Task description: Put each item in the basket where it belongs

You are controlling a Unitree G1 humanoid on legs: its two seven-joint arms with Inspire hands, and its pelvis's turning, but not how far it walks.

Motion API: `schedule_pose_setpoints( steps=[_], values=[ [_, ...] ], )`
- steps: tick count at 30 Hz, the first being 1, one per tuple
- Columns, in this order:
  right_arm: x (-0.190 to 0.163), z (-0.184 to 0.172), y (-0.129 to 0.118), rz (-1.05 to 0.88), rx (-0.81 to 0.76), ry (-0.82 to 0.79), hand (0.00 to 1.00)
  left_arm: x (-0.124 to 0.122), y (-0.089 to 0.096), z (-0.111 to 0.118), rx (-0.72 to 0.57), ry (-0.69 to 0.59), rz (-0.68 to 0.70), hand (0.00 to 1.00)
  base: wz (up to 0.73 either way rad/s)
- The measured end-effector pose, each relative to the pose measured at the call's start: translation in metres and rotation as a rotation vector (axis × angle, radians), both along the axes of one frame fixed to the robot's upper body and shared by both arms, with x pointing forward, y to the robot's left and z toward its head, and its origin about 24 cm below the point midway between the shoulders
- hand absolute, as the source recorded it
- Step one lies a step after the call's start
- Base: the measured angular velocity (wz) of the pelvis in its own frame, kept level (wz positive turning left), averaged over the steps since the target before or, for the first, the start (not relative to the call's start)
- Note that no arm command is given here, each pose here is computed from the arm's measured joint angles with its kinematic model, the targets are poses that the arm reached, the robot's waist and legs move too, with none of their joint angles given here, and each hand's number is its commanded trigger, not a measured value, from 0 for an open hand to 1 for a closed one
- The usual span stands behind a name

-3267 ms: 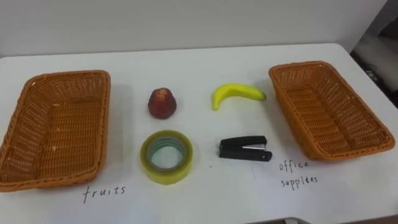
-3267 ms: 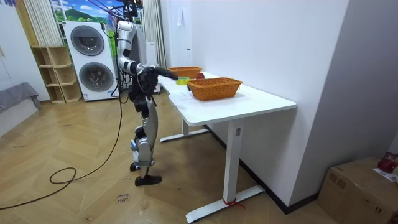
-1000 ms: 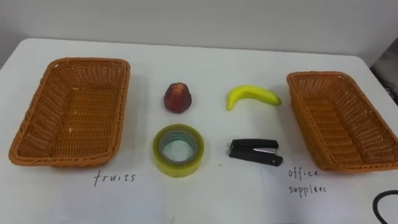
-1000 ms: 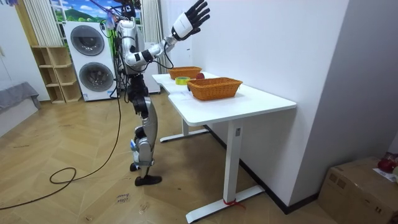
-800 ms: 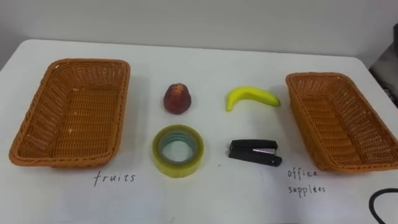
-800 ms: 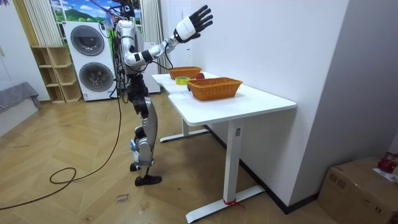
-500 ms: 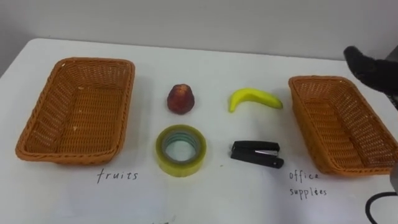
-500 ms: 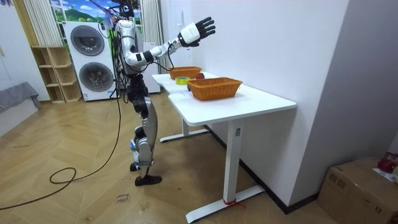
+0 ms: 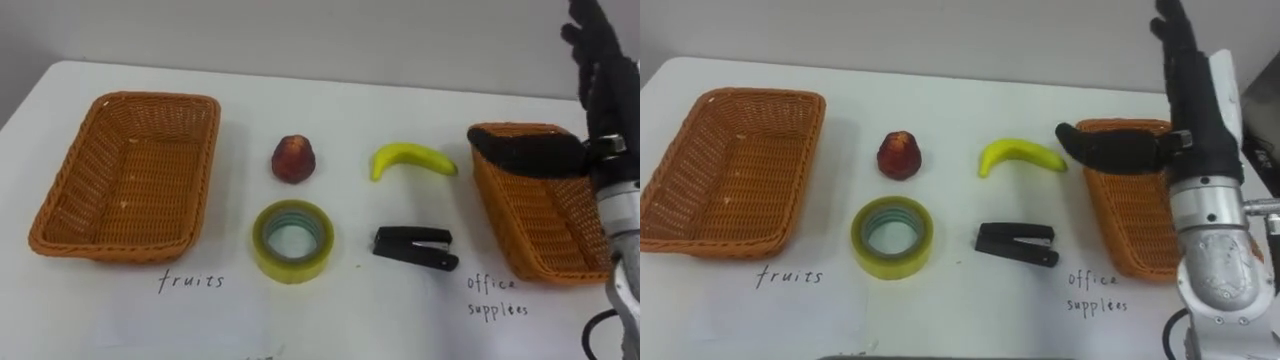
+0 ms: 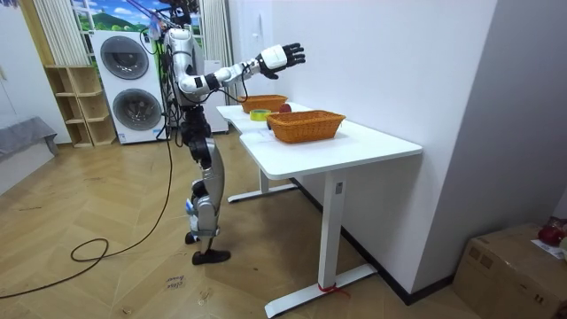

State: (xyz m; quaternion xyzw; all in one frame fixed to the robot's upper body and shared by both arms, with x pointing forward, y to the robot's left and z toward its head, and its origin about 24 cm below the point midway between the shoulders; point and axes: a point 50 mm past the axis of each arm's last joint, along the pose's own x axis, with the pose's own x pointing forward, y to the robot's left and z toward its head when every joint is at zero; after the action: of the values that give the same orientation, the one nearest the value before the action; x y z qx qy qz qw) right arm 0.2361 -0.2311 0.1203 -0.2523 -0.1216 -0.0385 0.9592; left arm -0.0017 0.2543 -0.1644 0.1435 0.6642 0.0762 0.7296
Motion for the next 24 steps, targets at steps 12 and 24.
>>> schedule_pose_setpoints(
  steps=[12,24],
  values=[
    [0.001,-0.005,0.007,0.098,-0.095,0.084,0.00,0.000,0.000,0.000,-0.027,0.004,-0.004,0.00,0.00],
    [-0.001,-0.027,0.015,0.169,-0.235,0.261,0.00,0.000,0.005,0.001,-0.022,0.005,-0.009,0.00,-0.01]
  ],
)
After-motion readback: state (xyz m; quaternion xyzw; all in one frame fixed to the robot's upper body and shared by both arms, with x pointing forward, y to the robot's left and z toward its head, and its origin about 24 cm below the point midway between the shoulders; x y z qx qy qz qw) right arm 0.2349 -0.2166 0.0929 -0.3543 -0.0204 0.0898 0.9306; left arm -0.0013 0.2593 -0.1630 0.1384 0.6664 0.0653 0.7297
